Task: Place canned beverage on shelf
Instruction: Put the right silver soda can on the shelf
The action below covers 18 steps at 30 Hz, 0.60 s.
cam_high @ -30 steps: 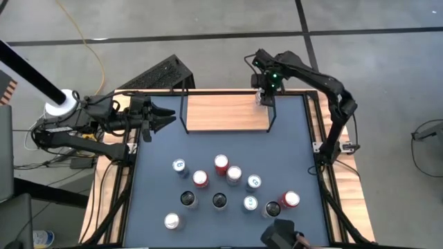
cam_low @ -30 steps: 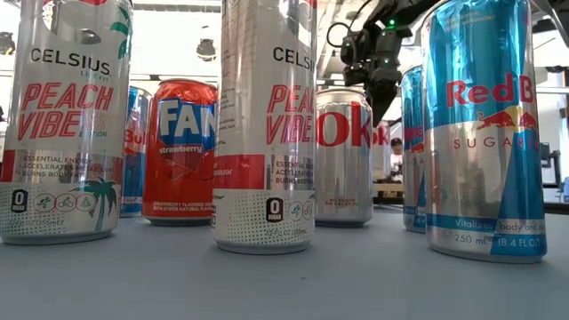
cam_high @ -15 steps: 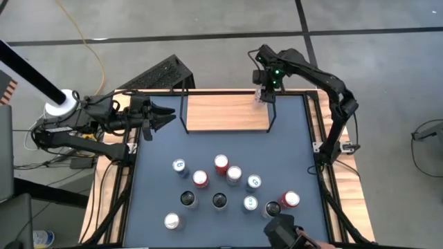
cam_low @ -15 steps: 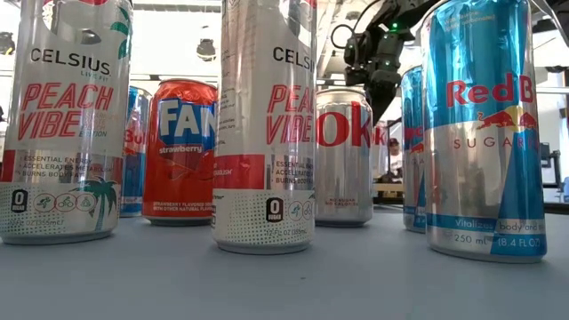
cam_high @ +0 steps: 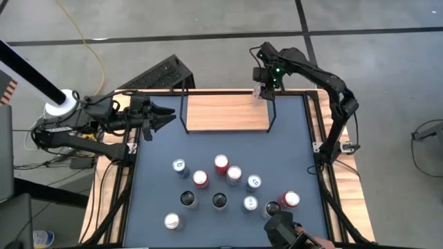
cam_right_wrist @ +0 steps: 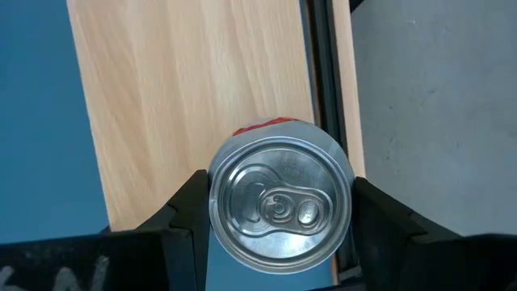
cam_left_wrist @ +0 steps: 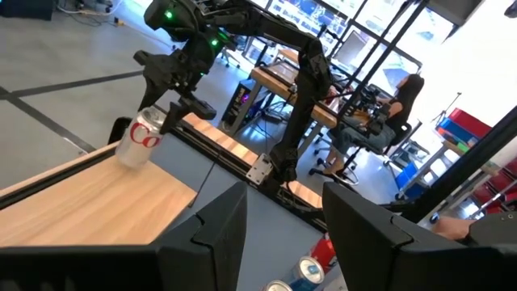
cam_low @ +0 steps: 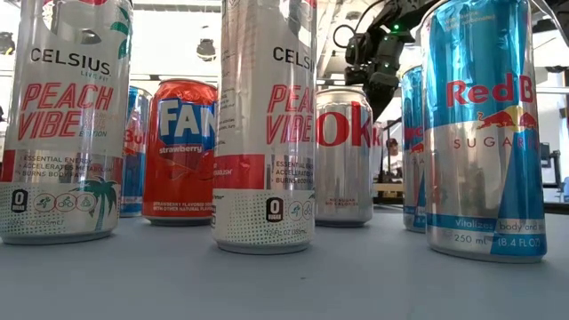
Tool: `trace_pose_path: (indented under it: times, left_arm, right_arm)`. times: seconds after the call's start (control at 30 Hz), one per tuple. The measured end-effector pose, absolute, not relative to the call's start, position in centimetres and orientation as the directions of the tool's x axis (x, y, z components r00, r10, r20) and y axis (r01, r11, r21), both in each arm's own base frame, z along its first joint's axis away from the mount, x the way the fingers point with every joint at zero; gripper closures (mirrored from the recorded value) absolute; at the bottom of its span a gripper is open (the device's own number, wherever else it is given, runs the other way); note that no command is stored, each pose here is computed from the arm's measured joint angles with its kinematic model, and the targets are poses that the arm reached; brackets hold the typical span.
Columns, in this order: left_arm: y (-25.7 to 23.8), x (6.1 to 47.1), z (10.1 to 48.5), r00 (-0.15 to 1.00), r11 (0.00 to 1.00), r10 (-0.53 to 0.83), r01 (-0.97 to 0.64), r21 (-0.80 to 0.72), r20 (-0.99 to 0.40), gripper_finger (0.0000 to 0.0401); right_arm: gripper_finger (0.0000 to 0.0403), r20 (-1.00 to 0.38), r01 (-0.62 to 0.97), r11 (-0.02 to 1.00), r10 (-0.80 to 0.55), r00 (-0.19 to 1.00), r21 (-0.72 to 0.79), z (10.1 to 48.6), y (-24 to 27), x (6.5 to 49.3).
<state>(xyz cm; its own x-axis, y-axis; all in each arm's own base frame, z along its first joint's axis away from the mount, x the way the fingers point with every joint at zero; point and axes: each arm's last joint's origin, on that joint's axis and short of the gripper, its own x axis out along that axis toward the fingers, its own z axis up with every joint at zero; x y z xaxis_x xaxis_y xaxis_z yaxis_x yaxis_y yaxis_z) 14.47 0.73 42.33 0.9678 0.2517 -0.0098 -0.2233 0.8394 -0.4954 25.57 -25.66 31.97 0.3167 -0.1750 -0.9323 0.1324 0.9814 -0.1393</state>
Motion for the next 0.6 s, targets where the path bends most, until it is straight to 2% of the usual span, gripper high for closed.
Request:
trace_pose_path:
  times: [0.2,0.37,0.6]
  left_arm:
    - [0.7,14.5,42.3,0.968,0.84,0.251,-0.223,-0.495,-0.01,0.0249]
    - [0.7,14.5,42.3,0.968,0.84,0.251,-0.223,-0.495,-0.01,0.0249]
    - [0.7,14.5,42.3,0.969,0.838,0.247,-0.219,-0.5,-0.01,0.0249]
  right_arm:
    - [0.02,-0.932,0.115,0.983,-0.172,0.319,-0.142,31.9,-25.6,25.6]
    - [0.02,-0.954,0.111,0.989,-0.125,0.271,-0.098,30.7,-26.4,26.4]
    - [0.02,-0.942,0.11,0.986,-0.151,0.299,-0.123,31.6,-27.0,27.3]
